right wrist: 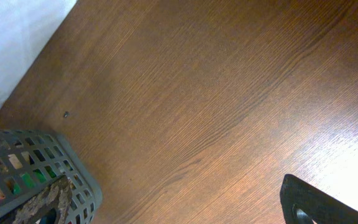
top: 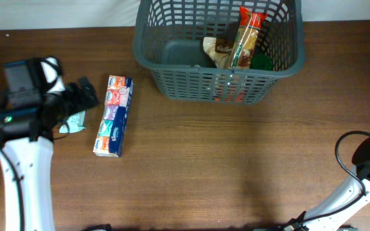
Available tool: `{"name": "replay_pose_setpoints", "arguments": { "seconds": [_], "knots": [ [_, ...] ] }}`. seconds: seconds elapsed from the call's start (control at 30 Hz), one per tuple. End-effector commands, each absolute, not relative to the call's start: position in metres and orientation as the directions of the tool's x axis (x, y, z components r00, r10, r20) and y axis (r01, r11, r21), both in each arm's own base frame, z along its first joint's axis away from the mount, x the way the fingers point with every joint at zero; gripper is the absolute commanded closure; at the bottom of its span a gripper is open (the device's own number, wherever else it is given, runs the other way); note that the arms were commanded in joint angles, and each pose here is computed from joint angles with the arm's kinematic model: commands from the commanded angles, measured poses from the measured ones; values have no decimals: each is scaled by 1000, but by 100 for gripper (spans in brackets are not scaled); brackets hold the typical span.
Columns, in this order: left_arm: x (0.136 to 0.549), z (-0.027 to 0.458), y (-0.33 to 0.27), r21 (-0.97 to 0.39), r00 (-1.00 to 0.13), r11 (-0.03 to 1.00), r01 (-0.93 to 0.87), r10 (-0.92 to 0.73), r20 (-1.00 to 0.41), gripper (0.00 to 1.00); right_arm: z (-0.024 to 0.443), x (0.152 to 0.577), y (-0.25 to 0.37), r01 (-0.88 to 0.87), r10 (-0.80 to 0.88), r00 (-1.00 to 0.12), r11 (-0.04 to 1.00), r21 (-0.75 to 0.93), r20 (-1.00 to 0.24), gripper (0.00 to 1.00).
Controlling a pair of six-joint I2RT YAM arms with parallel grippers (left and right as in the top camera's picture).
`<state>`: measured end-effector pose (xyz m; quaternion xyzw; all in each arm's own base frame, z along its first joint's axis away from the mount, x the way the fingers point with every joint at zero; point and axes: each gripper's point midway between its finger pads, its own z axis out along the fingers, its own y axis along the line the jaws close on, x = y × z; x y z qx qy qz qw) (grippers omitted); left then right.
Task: Pack container
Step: 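Move the left gripper onto the tissue box multi-pack, then grasp the tissue pack with the left gripper and lift it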
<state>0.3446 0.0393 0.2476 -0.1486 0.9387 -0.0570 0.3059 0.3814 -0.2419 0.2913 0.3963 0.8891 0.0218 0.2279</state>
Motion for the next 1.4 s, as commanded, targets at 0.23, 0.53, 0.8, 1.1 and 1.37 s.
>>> {"name": "replay_pose_setpoints", "arguments": {
  "seconds": [0.23, 0.53, 0.8, 1.1, 1.37],
  "knots": [
    [349, 180, -33, -210, -933, 977, -26, -99, -347, 0, 289, 380, -242, 694, 706, -595, 692, 199, -385, 1],
    [372, 133, -12, -45, -954, 997, -69, -79, -288, 0, 289, 380, -242, 694, 706, -595, 692, 199, -385, 1],
    [384, 71, -1, 48, -985, 998, 37, 44, -169, 0, 289, 380, -242, 694, 706, -595, 692, 199, -385, 1],
    [389, 28, -11, -2, -990, 996, 93, 93, -105, 0, 289, 380, -242, 694, 706, -595, 692, 199, -385, 1],
    [382, -6, -12, -14, -995, 996, 93, 93, -23, 1, 289, 380, -242, 694, 706, -595, 692, 199, -385, 1]
  ]
}}
